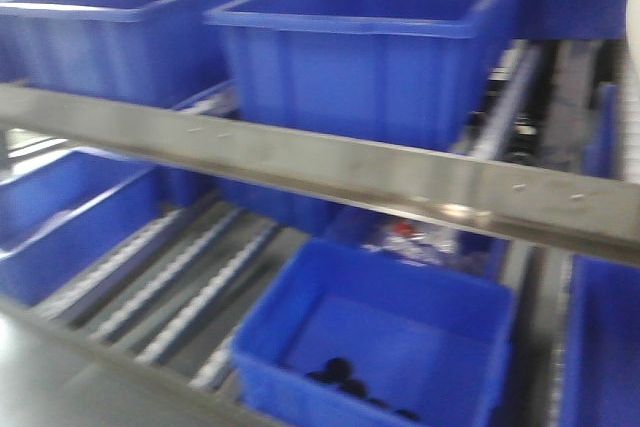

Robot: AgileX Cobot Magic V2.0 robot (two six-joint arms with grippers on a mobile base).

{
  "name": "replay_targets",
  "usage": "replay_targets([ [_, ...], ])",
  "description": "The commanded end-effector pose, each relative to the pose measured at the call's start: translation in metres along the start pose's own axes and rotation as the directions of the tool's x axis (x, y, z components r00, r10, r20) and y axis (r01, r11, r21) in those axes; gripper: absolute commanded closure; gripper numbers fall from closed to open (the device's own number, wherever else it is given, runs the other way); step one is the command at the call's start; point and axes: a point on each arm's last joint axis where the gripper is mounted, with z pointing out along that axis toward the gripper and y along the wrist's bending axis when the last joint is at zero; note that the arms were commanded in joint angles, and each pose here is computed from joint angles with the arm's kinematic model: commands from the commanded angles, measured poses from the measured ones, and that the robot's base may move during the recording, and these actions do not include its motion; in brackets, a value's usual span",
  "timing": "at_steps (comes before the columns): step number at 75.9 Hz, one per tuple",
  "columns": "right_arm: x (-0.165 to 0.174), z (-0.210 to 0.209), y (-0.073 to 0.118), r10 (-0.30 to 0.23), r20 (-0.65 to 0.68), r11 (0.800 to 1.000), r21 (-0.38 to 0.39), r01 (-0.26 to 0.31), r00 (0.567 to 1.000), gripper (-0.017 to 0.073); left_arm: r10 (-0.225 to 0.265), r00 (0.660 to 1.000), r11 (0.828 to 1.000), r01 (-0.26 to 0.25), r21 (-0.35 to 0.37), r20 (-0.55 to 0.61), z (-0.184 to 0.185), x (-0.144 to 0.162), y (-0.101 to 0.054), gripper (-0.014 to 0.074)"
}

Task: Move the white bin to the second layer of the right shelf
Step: 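Approach the roller shelf rack and stop in front of it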

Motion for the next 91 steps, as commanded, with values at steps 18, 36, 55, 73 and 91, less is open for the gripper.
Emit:
replay_targets([
  [18, -0.0173, -0.0042, 0.0002, 0.005, 0.119, 1.000, 0.004, -0.006, 0.993, 0.0482, -0.005, 0.998, 1.000, 0.005, -0.001, 0.066, 0.0007, 0.0036, -0.0002, 0.0509],
  [36, -0.0173, -0.0042, 0.0002, 0.005, 0.119, 1.000, 0.004, -0.006, 0.993, 0.0482, -0.005, 0.998, 1.000, 0.005, -0.001, 0.066, 0.0007, 0.0036, -0.0002, 0.0509],
  [55, -0.0173, -0.0042, 0.0002, 0.005, 0.119, 1.000, 0.004, -0.006, 0.993, 0.0482, -0.005, 0.998, 1.000, 0.005, -0.001, 0.066, 0.0007, 0.0036, -0.0002, 0.0509],
  [73, -0.0173, -0.0042, 0.0002, 0.005, 0.119, 1.000, 0.004, -0.006, 0.993, 0.0482, -0.005, 0.998, 1.000, 0.005, -0.001, 0.066, 0.0007, 0.0036, -0.0002, 0.0509],
  [91, -0.0173, -0.0042, 0.0002, 0.005, 0.119, 1.000, 0.004, -0.006, 0.993, 0.0482, -0.005, 0.998, 1.000, 0.005, -0.001, 0.066, 0.0007, 0.0036, -0.0002, 0.0509],
])
